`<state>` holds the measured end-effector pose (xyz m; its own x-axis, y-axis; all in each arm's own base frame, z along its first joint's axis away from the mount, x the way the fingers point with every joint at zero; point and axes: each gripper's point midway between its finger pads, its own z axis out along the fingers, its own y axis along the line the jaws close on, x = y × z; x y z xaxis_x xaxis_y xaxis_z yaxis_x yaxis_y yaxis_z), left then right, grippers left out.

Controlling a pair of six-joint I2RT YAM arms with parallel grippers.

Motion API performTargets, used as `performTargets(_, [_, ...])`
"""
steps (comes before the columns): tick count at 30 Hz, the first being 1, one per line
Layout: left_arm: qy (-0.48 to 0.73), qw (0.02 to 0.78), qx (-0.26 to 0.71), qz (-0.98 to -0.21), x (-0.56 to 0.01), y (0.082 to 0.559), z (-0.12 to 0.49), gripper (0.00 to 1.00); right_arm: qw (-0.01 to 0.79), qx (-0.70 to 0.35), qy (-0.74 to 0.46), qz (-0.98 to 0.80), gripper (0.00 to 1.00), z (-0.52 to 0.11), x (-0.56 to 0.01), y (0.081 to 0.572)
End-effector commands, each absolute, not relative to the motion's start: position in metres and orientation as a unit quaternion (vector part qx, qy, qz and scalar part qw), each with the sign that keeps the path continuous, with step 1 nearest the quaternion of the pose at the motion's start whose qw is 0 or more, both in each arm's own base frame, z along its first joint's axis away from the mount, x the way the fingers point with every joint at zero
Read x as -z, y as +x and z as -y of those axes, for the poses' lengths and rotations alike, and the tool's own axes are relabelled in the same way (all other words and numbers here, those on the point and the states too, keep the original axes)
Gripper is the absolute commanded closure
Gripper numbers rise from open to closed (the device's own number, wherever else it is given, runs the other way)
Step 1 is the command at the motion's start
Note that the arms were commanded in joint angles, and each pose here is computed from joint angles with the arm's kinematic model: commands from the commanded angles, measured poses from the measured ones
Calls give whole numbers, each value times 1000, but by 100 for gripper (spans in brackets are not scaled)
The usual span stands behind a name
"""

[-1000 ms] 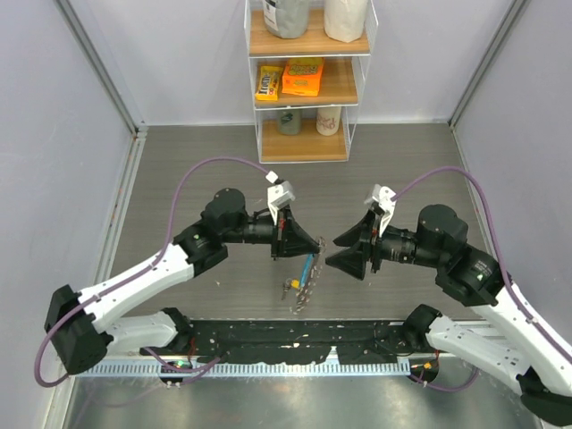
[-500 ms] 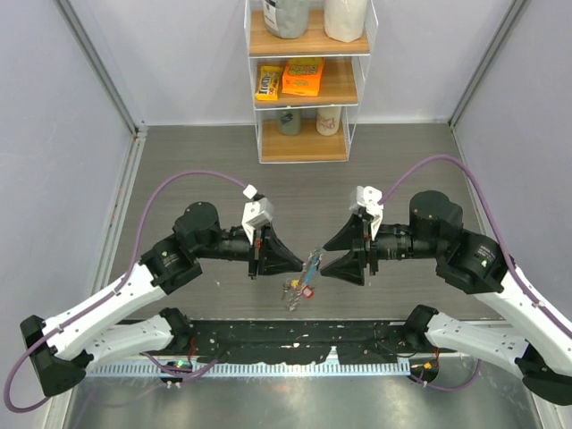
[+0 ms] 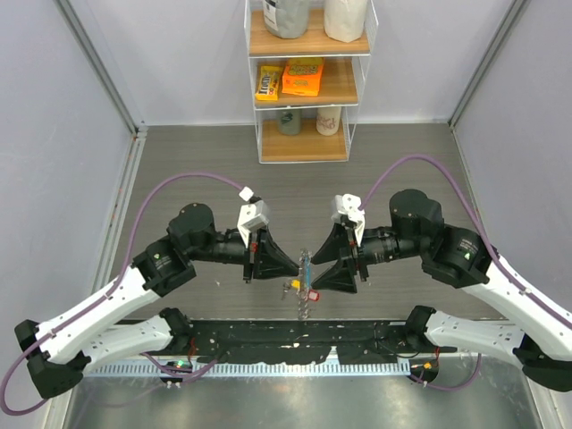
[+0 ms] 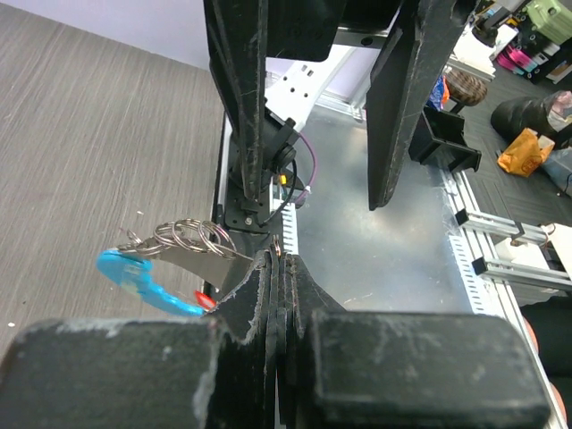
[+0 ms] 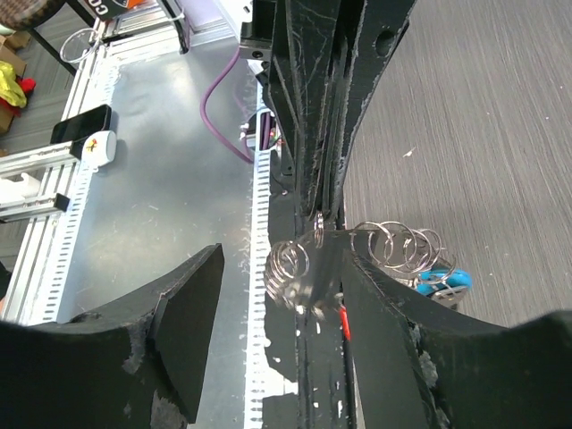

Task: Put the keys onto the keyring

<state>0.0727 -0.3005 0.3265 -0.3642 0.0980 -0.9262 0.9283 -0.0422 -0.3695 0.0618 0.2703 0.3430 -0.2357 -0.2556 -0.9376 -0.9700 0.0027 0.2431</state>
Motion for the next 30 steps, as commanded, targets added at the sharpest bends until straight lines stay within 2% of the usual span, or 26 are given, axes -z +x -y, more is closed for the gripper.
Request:
performTargets(1, [442,387,592,-551,-361,64,296,100,386,-508,-506,-581,39,-279,-364,62])
performTargets(12, [442,386,596,-548,-368,62,295,100,377,-506,-519,-577,41,-292,-361,61])
performTargets(17, [441,385,596,-551,-368,62,295,100,378,-508,-522,-572,46,-297,-363,59])
performTargets(19, [441,385,596,-550,-368,62,295,100,379,-506,-522,-573,49,-299,-363,60])
performTargets(24, [439,388,595,-551,-369,62,294,100,375,-504,-528,-572,64,-302,-361,57])
performTargets(28, [440,389,595,-549,-372,62,294,100,372,-502,-531,-572,67,-303,-359,55])
performTargets(30, [440,387,597,-548,-372,61,294,100,372,-499,-529,-576,79,-304,-357,56])
